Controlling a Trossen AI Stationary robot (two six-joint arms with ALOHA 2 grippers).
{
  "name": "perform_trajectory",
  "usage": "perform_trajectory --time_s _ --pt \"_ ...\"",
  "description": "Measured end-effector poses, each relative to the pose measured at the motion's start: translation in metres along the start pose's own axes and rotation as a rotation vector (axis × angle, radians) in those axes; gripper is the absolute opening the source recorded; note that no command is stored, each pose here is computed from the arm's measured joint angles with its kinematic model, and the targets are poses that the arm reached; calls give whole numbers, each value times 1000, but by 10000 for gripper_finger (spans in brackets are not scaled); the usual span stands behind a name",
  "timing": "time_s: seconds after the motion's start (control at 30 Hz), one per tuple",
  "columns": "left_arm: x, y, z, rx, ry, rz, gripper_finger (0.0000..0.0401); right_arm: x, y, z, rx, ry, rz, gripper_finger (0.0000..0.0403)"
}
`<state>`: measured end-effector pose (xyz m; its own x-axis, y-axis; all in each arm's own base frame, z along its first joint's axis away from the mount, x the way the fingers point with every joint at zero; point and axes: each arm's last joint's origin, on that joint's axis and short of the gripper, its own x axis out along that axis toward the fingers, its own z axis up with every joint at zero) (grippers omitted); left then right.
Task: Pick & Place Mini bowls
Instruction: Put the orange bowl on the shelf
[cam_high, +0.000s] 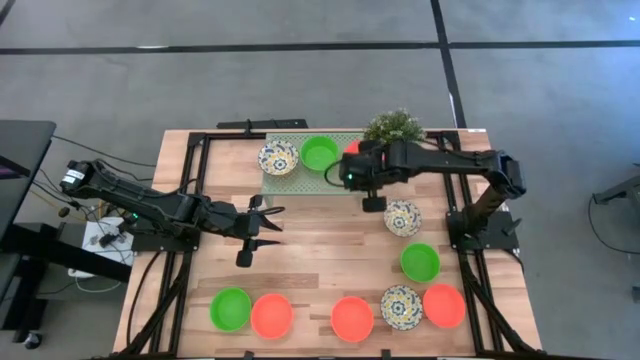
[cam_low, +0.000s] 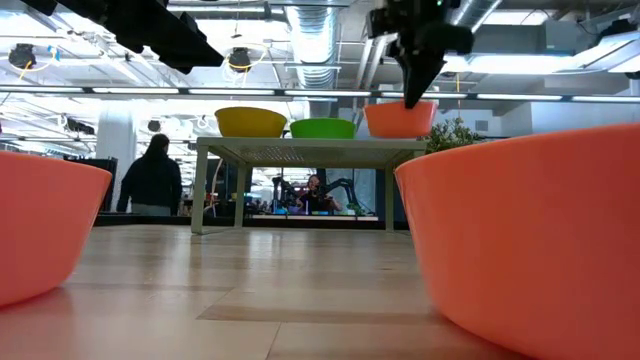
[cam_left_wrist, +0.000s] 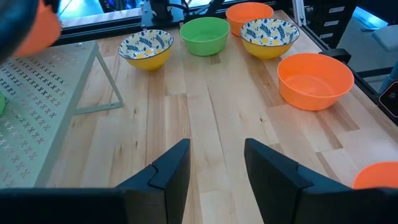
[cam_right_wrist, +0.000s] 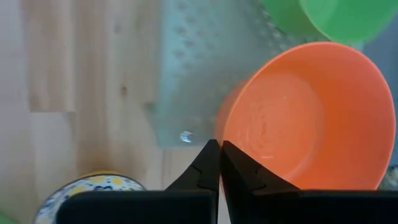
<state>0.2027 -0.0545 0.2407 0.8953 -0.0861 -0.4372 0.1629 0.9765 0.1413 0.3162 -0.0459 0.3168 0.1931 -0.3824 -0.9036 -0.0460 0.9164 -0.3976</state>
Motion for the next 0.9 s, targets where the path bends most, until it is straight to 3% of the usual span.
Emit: perform_trajectory --time_s 0.13,0.3,0.9 --pt "0 0 0 0 0 0 153 6 -16 -4 52 14 -7 1" --pt "0 0 0 0 0 0 153 11 -26 -4 57 -34 70 1" --pt "0 0 0 0 0 0 153 11 -28 2 46 -105 81 1"
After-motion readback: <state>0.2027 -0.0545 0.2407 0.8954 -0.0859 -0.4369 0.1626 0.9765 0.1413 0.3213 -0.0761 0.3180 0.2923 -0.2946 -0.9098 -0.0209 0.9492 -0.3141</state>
